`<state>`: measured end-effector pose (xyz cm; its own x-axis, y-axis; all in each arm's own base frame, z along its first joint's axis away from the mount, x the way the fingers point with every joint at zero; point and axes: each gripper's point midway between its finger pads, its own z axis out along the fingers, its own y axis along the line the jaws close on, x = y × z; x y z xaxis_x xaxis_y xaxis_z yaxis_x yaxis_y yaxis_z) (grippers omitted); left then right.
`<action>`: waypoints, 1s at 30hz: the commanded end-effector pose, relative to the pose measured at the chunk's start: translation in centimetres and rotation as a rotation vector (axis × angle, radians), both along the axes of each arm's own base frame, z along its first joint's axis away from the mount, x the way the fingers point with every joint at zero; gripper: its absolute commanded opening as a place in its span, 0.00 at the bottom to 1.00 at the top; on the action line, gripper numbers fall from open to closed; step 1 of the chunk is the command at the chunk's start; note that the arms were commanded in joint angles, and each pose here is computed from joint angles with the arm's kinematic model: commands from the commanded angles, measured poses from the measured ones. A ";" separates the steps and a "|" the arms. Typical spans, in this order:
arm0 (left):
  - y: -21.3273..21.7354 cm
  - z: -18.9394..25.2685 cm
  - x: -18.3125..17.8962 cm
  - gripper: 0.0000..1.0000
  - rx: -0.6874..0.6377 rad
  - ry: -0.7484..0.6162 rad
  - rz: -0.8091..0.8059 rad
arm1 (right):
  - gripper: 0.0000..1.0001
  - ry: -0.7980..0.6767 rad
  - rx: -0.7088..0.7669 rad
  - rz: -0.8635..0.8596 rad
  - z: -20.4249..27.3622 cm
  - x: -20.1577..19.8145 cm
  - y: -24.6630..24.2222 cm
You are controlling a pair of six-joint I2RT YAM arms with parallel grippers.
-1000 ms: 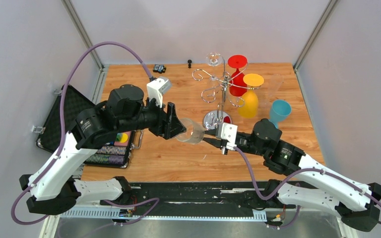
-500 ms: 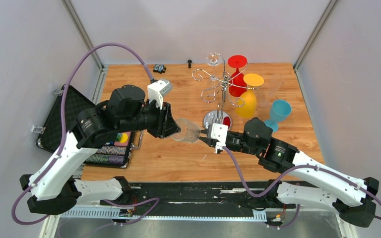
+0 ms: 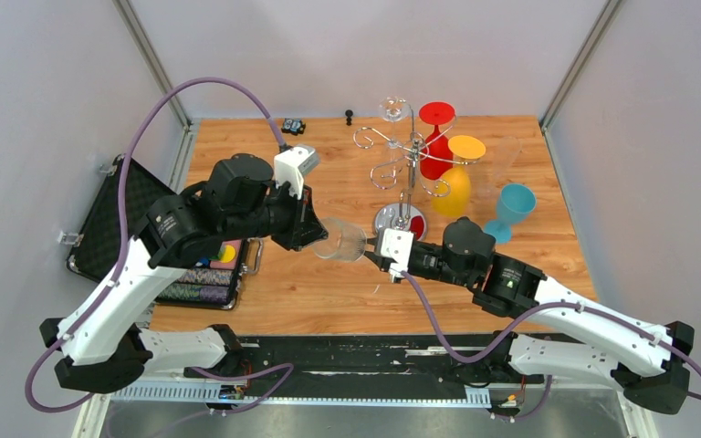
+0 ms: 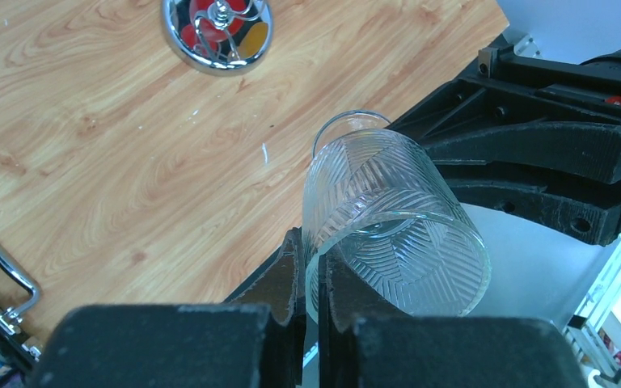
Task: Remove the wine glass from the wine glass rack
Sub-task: Place the wine glass at the center of the board.
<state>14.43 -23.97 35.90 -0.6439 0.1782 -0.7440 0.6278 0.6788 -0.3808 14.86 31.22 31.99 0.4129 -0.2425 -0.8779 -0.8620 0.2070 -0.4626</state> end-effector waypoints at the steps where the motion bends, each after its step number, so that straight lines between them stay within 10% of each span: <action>1: -1.1 1.1 -0.9 0.00 -0.047 -0.003 -0.073 | 0.13 -0.076 0.129 -0.017 4.8 0.4 0.3; 30: 1.7 -7.6 6.5 0.00 0.225 0.028 0.178 | 0.57 0.291 0.368 -0.411 5.6 1.9 -7.8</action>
